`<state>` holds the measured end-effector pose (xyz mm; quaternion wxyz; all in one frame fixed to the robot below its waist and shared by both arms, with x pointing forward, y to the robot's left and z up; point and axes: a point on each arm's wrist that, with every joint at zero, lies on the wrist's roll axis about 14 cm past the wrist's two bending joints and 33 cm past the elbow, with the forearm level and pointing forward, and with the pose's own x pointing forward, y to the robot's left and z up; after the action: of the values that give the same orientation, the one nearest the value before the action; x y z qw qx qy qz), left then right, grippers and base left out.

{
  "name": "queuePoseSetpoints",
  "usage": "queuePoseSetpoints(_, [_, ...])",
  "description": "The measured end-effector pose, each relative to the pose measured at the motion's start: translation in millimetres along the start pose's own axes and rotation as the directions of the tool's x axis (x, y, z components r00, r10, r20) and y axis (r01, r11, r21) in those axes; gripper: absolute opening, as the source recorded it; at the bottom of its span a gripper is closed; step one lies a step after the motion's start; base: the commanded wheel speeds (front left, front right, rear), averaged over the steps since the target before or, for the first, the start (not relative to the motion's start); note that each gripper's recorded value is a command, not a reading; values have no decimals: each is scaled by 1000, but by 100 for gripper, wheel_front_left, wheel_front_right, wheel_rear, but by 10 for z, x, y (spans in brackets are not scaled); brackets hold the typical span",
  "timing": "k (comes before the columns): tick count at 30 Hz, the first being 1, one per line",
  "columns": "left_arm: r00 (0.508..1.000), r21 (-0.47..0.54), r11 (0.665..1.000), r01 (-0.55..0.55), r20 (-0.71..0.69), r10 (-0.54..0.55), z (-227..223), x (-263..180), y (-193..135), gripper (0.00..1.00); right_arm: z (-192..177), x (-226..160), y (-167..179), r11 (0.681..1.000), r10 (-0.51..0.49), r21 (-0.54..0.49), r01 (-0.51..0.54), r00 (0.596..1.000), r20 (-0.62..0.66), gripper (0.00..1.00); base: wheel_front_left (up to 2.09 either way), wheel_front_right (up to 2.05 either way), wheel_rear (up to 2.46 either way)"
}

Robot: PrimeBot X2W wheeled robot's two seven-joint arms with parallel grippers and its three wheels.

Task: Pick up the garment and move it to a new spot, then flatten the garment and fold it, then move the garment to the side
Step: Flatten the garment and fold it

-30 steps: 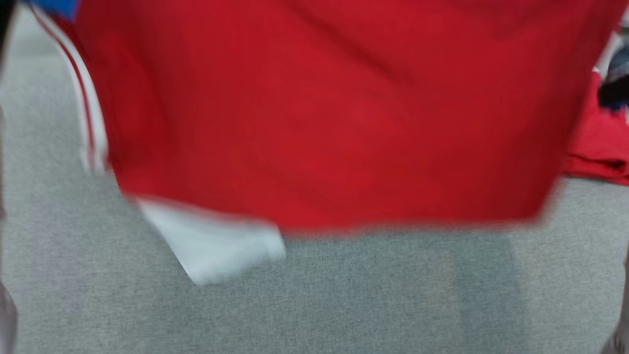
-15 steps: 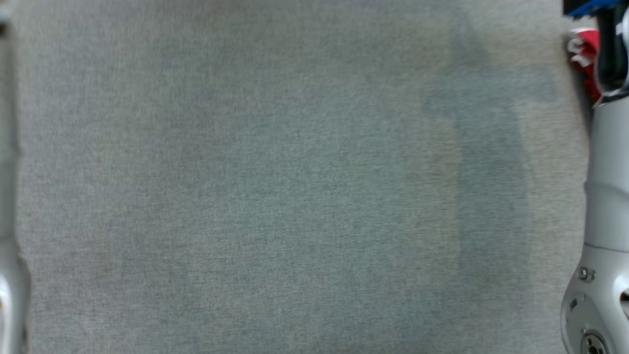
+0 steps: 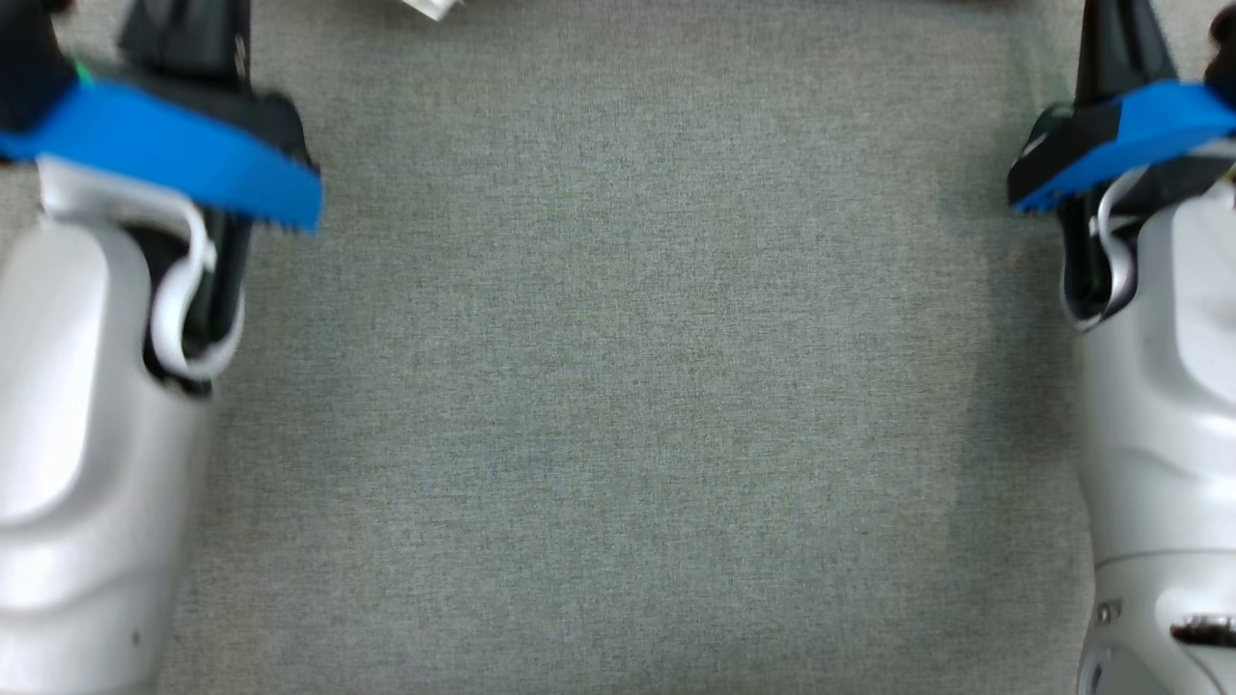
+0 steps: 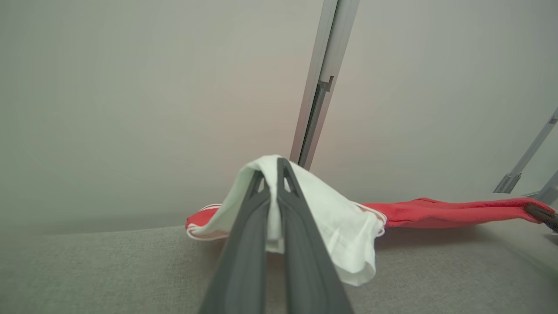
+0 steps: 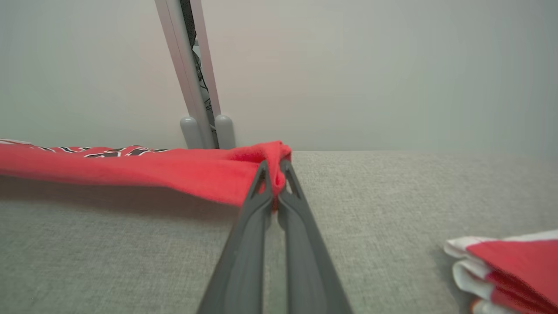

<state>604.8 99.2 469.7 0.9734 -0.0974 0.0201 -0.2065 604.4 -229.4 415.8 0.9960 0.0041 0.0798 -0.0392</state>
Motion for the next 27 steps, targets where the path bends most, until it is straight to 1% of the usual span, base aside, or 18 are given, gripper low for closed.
queuePoseSetpoints(3, [1000, -28, 1000, -12, -5, 12, -84, -206, -43, 0, -85, -118, 16, 998, 2, 57, -1, 1000, -16, 0, 0, 0, 0])
queuePoseSetpoints(6, [1000, -53, 998, -22, -5, 22, -96, -401, -99, 0, -71, -236, 43, 997, 10, 83, -9, 1000, -11, 0, 0, 0, 0])
queuePoseSetpoints(12, [998, -59, 998, -29, 61, 32, 195, -766, -266, 0, 158, -529, 130, 991, 35, 125, -40, 998, 42, 0, 0, 0, 0])
queuePoseSetpoints(14, [996, -59, 998, -30, 84, 35, 306, -905, -335, 0, 238, -661, 156, 987, 43, 154, -51, 997, 57, 0, 0, 0, 0])
queuePoseSetpoints(17, [993, -62, 997, -34, 108, 41, 451, -1148, -442, 0, 347, -908, 149, 985, 49, 159, -60, 996, 73, 0, 0, 0, 0])
queuePoseSetpoints(20, [992, -78, 996, -40, 117, 49, 536, -1416, -576, 0, 388, -1209, 125, 978, 53, 199, -65, 996, 66, 0, 0, 0, 0])
queuePoseSetpoints(23, [992, -94, 995, -43, 118, 54, 590, -1690, -718, 0, 437, -1543, 34, 977, 42, 205, -54, 997, 64, 0, 0, 0, 0])
queuePoseSetpoints(27, [993, -92, 994, -63, 99, 72, 615, -2010, -824, 0, 343, -2012, -106, 973, 23, 231, -26, 1000, 12, 0, 0, 0, 0])
